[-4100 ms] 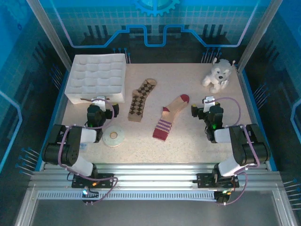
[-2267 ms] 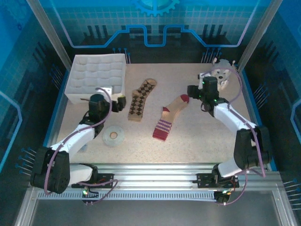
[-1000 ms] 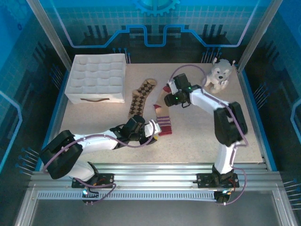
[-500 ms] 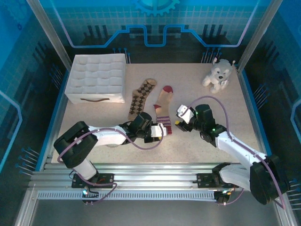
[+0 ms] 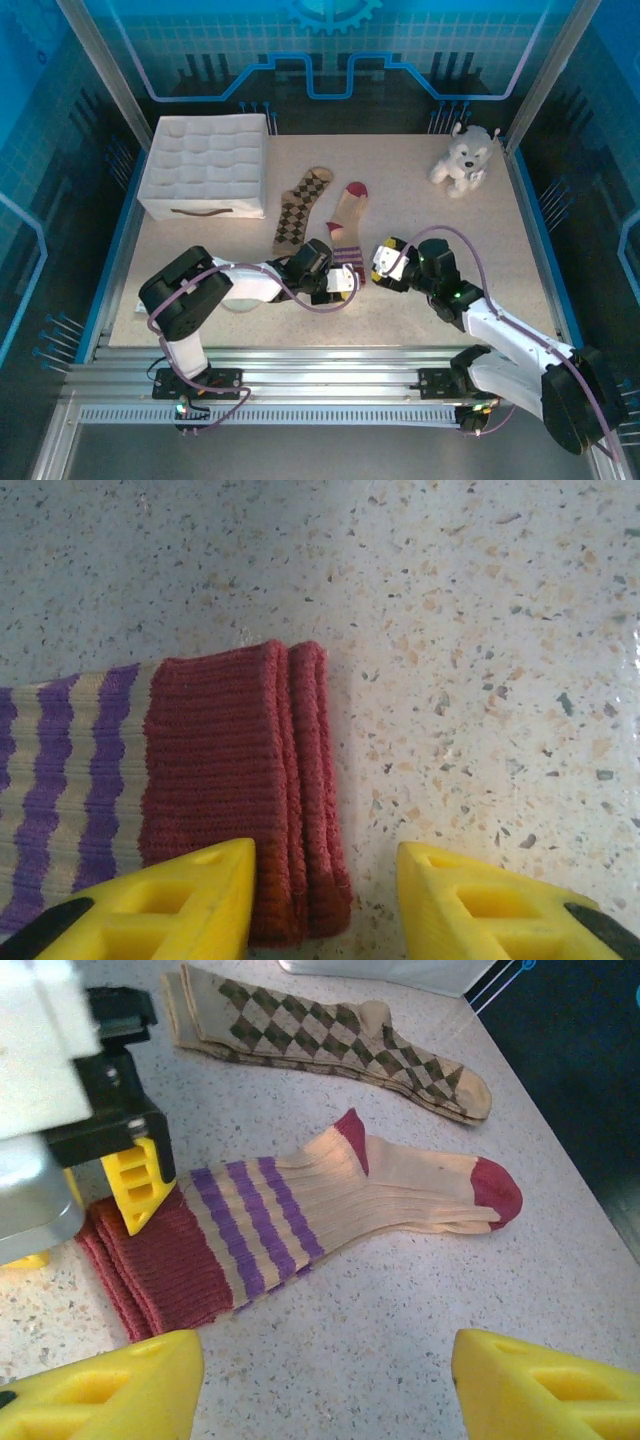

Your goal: Roll the socks

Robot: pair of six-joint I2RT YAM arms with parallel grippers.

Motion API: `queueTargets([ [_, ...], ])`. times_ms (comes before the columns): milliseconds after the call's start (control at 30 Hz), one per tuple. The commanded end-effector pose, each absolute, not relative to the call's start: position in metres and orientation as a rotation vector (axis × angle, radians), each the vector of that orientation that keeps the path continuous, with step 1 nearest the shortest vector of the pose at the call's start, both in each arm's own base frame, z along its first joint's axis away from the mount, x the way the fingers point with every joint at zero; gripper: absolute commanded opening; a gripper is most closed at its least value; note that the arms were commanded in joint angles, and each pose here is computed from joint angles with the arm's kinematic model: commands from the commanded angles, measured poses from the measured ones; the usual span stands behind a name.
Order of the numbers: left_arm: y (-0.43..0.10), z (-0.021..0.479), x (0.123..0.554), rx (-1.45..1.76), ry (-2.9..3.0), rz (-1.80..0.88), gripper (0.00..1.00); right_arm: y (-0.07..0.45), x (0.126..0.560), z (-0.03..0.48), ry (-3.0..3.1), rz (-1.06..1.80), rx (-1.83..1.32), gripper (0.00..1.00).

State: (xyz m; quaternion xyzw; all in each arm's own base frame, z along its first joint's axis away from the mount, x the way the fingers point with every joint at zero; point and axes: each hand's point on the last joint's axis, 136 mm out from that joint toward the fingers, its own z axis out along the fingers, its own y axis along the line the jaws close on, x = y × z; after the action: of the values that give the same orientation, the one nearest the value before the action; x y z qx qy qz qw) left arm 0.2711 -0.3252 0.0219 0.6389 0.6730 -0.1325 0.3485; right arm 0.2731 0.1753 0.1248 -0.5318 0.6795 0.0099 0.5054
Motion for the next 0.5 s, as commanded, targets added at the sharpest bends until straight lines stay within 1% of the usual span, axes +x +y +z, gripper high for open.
queueTargets([
  [0, -0.33, 0.016, 0.274, 1.669, 1.766, -0.338, 0.37, 0.178, 0.274, 0.122, 1.578, -0.052, -1.315, 0.67],
  [67, -0.329, 0.013, 0.276, 1.665, 1.784, -0.33, 0.31, 0.178, 0.274, 0.119, 1.574, -0.075, -1.32, 0.67],
  [200, -0.325, 0.013, 0.278, 1.635, 1.821, -0.355, 0.07, 0.178, 0.274, 0.116, 1.554, -0.111, -1.311, 0.67],
  [233, -0.324, 0.015, 0.277, 1.627, 1.826, -0.371, 0.03, 0.179, 0.272, 0.115, 1.552, -0.11, -1.317, 0.67],
  [267, -0.323, 0.017, 0.276, 1.617, 1.832, -0.398, 0.0, 0.181, 0.271, 0.114, 1.549, -0.106, -1.326, 0.67],
  [467, -0.319, 0.035, 0.262, 1.625, 1.891, -0.682, 0.0, 0.203, 0.254, 0.098, 1.542, -0.016, -1.416, 0.67],
])
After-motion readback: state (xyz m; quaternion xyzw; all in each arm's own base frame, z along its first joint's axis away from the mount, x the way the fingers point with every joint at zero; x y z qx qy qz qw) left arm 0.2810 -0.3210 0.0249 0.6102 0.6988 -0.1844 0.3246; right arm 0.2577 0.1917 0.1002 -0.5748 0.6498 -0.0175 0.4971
